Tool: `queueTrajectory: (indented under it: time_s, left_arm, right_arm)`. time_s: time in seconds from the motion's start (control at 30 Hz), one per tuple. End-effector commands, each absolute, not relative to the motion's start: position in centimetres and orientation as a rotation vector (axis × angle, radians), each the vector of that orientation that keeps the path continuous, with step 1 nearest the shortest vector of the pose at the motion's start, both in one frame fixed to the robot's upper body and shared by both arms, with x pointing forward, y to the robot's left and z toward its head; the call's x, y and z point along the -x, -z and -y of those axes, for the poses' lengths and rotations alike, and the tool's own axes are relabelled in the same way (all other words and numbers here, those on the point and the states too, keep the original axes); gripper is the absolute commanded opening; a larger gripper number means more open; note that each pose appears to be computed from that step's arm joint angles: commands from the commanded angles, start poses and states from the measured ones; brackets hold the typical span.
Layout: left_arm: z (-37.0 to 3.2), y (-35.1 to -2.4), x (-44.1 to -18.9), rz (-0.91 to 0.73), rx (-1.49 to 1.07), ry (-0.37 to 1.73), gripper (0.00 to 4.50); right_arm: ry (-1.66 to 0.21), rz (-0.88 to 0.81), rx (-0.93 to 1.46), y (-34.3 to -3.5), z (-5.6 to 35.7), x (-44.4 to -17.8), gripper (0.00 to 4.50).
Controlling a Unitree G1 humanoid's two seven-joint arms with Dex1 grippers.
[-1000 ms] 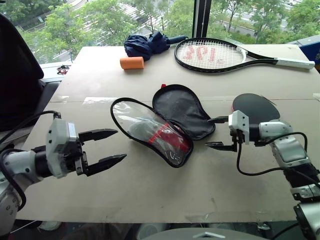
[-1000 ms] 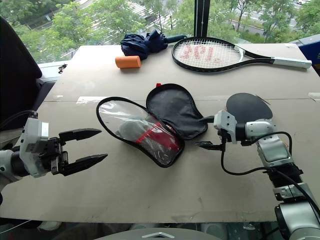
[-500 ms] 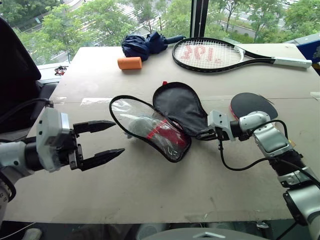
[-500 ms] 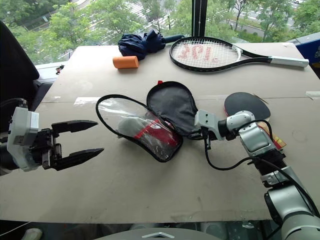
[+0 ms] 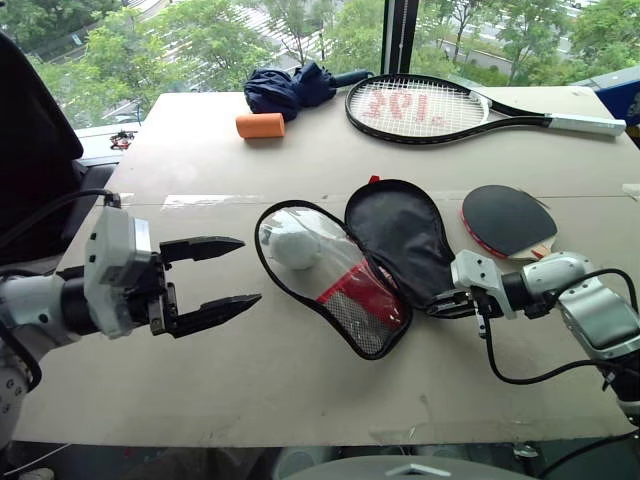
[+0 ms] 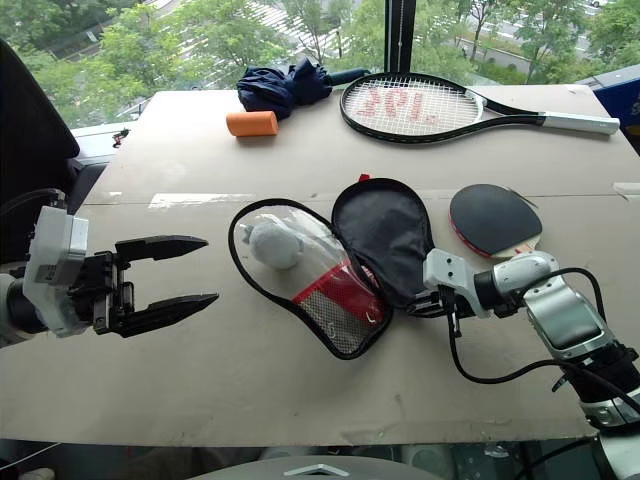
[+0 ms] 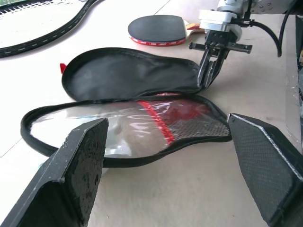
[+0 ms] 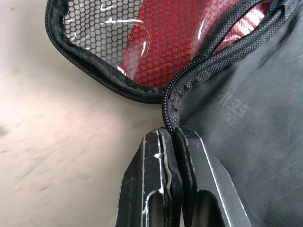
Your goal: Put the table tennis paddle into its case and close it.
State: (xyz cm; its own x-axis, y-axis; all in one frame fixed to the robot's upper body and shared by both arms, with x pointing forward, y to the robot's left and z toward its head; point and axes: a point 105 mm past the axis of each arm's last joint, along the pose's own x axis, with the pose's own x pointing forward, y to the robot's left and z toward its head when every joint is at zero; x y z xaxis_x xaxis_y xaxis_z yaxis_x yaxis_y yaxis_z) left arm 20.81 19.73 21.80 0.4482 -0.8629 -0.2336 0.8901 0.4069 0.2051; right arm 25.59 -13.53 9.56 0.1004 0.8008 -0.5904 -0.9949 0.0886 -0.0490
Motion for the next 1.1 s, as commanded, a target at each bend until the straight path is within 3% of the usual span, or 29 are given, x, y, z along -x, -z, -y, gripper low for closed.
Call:
queueTrajectory:
  time_s: [0.03,0.1,0.17,0.33,0.37,0.43,0.47,0.7,0.93,1.07,1.1]
  left_arm:
    - [-19.4,-22.6,-20.9,-0.085,-0.341,1.121,4.15]
    - [-19.3,-22.7,-20.9,-0.088,-0.337,1.128,4.15]
    - [-19.0,-22.7,-21.0,-0.088,-0.334,1.142,4.15]
    - [-18.0,-23.4,-21.3,-0.06,-0.325,1.187,4.15]
    - [-17.9,-23.5,-21.3,-0.056,-0.325,1.194,4.15]
    - [-17.8,-23.6,-21.3,-0.055,-0.328,1.2,4.15]
    - [-17.8,-23.6,-21.3,-0.055,-0.329,1.203,4.15]
    - [-17.4,-23.9,-21.2,-0.049,-0.334,1.25,4.15]
    - [-17.6,-24.1,-21.1,-0.063,-0.346,1.273,4.15]
    - [-17.8,-24.0,-21.1,-0.068,-0.352,1.272,4.15]
    - [-17.9,-24.0,-21.1,-0.069,-0.353,1.27,4.15]
  right_arm:
    - [-1.384,-0.385,0.509,-11.5,13.4,-25.3,0.1]
    - [-1.359,-0.366,0.524,-11.7,13.6,-25.6,0.1]
    - [-1.375,-0.396,0.526,-11.5,14.0,-25.0,0.63]
    - [-1.288,-0.356,0.515,-12.9,15.9,-24.6,2.94]
    - [-1.249,-0.356,0.493,-13.3,16.6,-24.6,3.17]
    - [-1.164,-0.357,0.445,-14.2,18.0,-24.8,4.32]
    - [-1.111,-0.355,0.439,-14.6,18.9,-25.1,4.49]
    - [-0.648,-0.444,0.42,-14.6,28.3,-27.5,4.49]
    - [-0.444,-0.613,0.372,-12.3,31.4,-28.8,4.49]
    - [-0.41,-0.649,0.284,-12.0,31.1,-29.8,4.49]
    - [-0.406,-0.662,0.261,-12.0,31.0,-29.9,4.25]
